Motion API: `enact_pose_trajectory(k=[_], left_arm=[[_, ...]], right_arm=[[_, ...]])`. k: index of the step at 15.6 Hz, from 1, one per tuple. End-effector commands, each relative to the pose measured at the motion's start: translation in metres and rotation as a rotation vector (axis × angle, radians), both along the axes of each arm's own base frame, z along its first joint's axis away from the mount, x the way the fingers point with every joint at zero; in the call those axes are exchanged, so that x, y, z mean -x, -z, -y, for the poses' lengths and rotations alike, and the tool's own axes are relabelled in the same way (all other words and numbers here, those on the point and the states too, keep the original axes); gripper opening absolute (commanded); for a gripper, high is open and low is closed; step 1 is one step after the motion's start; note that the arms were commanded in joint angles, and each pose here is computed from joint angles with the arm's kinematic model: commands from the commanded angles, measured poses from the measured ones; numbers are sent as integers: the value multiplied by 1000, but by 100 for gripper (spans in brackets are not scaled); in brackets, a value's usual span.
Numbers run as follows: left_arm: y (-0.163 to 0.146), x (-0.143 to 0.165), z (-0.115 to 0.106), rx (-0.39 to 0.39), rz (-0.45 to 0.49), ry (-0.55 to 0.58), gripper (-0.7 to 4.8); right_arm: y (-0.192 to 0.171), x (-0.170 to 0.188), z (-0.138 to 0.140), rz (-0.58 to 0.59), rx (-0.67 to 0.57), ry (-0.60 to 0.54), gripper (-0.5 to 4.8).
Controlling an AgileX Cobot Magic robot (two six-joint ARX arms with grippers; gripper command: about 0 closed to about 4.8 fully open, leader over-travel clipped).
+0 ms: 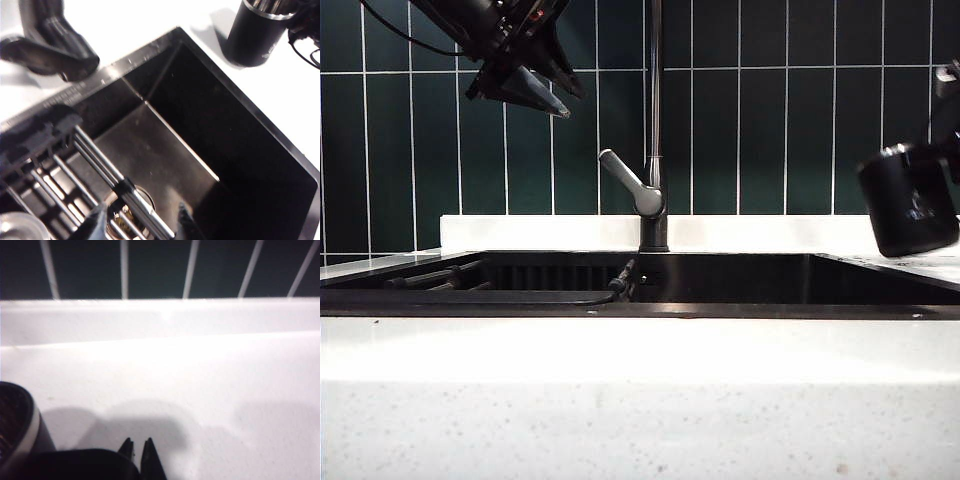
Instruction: Pick up the mug next to the sink, go to the faucet to get some water, pour the water into the sink, and finally put the mug back to its place.
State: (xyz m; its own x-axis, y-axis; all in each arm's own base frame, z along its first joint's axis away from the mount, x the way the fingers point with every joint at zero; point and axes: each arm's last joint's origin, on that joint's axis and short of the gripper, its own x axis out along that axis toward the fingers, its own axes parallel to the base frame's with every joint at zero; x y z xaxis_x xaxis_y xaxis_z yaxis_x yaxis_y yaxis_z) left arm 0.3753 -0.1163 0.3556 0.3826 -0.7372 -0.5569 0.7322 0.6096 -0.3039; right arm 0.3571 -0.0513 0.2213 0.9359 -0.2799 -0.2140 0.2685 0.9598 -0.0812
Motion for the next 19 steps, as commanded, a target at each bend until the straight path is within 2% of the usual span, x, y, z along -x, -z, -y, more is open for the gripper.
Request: enact_pose_trajectory(k=[1,9,10,12,13,15,17,19], left_arm=[[-3,3,0,-4,17,12,175],[-4,2,2,-8,44,27,175],[-4,2,2,-8,46,27,175],[-4,2,2,-8,44,27,175],[-4,2,2,-7,43,27,175],[-3,3,2,-9,30,28,175],[-3,4,2,-11,22,31,175],[-1,5,2,-26,13,43,174]], right_arm=[[-7,-2,-1,79,-31,-50,-1],[10,-5,-2,6,-49,-80,5],[12,-5,-2,5,-48,-80,33],[16,-4,-2,-35,-54,-77,221],[18,-2,-4,-71,-60,-79,245],[18,8,-6,-114,-70,-91,245],[16,19,-7,-109,-65,-89,245],[16,41,-9,-136,-66,-77,245]])
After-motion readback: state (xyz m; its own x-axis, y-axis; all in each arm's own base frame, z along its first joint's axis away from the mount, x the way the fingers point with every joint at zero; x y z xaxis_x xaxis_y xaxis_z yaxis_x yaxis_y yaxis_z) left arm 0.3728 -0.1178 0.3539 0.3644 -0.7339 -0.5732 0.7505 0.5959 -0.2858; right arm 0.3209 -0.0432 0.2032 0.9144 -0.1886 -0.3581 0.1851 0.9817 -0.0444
